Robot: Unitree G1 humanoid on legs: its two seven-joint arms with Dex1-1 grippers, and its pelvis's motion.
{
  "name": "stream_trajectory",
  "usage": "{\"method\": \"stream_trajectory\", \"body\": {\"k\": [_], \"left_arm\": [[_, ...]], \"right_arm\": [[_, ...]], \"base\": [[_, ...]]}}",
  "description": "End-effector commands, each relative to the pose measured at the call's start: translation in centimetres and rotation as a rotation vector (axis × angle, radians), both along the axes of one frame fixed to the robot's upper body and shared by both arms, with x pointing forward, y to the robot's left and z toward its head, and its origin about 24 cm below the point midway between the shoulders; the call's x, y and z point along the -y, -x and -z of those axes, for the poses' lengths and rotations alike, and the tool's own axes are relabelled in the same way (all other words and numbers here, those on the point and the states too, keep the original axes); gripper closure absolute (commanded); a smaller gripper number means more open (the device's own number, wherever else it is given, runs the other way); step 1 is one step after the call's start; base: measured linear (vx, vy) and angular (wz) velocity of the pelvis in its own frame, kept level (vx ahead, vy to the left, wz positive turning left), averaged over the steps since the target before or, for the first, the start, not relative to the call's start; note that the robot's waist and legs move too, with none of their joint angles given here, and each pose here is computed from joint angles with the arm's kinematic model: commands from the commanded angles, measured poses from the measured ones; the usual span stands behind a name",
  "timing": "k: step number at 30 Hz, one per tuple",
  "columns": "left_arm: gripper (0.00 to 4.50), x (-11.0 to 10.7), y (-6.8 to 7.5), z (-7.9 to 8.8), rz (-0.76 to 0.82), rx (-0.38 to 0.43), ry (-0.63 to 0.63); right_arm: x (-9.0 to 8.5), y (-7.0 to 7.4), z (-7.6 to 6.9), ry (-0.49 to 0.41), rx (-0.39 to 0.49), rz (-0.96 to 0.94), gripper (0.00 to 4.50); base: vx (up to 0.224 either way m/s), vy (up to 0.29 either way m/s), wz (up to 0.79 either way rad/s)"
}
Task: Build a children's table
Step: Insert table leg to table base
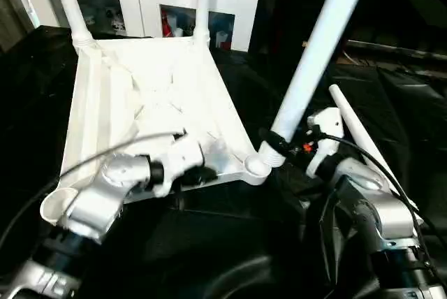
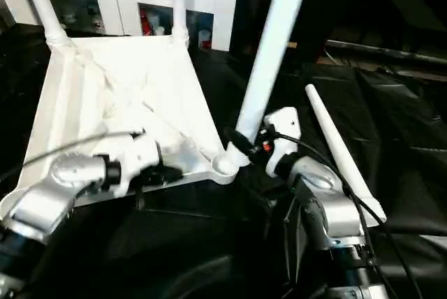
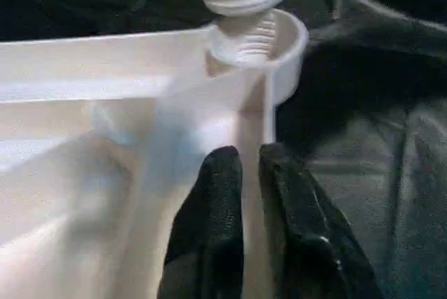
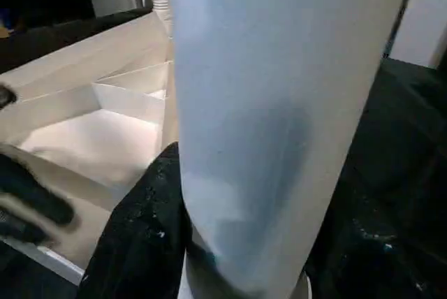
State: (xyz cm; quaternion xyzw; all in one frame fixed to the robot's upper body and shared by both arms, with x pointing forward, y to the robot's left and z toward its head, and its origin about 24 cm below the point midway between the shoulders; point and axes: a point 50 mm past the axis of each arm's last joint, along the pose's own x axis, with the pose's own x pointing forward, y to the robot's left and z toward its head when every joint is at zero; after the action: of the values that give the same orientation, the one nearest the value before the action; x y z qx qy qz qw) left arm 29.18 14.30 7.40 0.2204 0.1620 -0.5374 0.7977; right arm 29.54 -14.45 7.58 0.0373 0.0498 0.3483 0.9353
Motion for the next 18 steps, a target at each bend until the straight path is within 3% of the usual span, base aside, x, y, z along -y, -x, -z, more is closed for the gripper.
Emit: {"method": "stream_trajectory", "body": {"k": [1,11,18], "left_arm": [[3.82,-0.3,-0.3,0.1,-0.006,-0.043,-0.006],[3.82,0.1,-0.5,0.3,0.056,-0.152,0.049],[3.45,1.3,-1.1,0.1,0.066,-0.127,0.069]], "right_arm": [[0.1,-0.1,-0.2,0.005,-0.001,-0.001,2.62],[0.1,0.0,-0.2,-0.001,-0.004,-0.002,2.62],[0.0,0.0,-0.2,0.003,-0.005,-0.003,2.62]], "base": [[0.000,0.000,0.00],[0.000,0.000,0.00],[0.000,0.000,0.00]]}}
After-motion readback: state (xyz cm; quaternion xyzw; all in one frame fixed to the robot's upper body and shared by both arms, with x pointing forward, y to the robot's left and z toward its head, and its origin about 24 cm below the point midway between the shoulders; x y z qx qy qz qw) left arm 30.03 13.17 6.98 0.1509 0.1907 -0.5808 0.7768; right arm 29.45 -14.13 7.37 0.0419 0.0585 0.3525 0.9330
